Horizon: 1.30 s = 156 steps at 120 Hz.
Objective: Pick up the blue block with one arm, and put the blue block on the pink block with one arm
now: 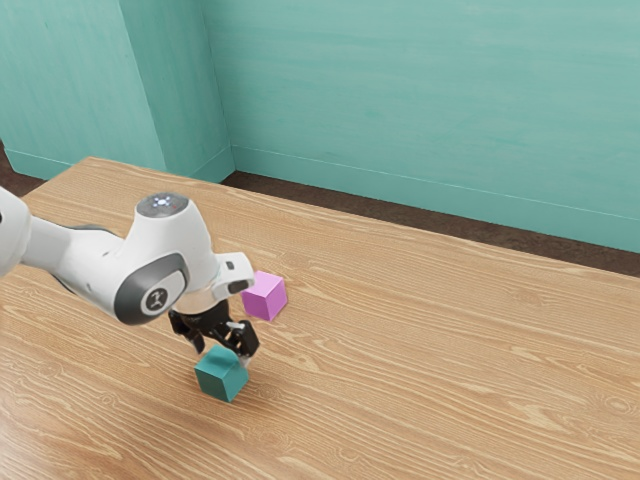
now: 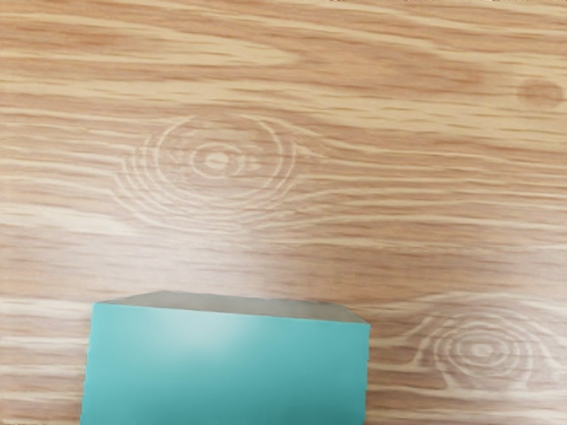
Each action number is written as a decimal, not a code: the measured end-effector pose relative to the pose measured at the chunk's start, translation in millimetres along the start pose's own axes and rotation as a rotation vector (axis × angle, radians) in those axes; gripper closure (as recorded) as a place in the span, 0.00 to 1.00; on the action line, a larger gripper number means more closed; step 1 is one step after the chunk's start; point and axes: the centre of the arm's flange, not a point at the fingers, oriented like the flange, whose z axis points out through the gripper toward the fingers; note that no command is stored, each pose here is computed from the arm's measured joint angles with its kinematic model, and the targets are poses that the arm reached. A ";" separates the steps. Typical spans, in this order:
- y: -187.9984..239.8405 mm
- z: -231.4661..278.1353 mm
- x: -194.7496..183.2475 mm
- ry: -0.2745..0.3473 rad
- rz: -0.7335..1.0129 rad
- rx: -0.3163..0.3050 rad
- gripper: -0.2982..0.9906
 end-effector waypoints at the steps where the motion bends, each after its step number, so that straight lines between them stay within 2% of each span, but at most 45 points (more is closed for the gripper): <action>1: -1.0 0.1 0.1 0.000 -0.002 0.000 0.23; 37: -33.6 4.6 3.1 -0.009 -0.070 0.007 0.23; 80: -9.1 -6.0 0.2 0.006 0.037 0.008 0.23; 116: -22.6 2.6 1.8 -0.016 0.082 0.010 0.23; 156: -15.8 0.1 3.2 -0.002 0.138 0.005 0.23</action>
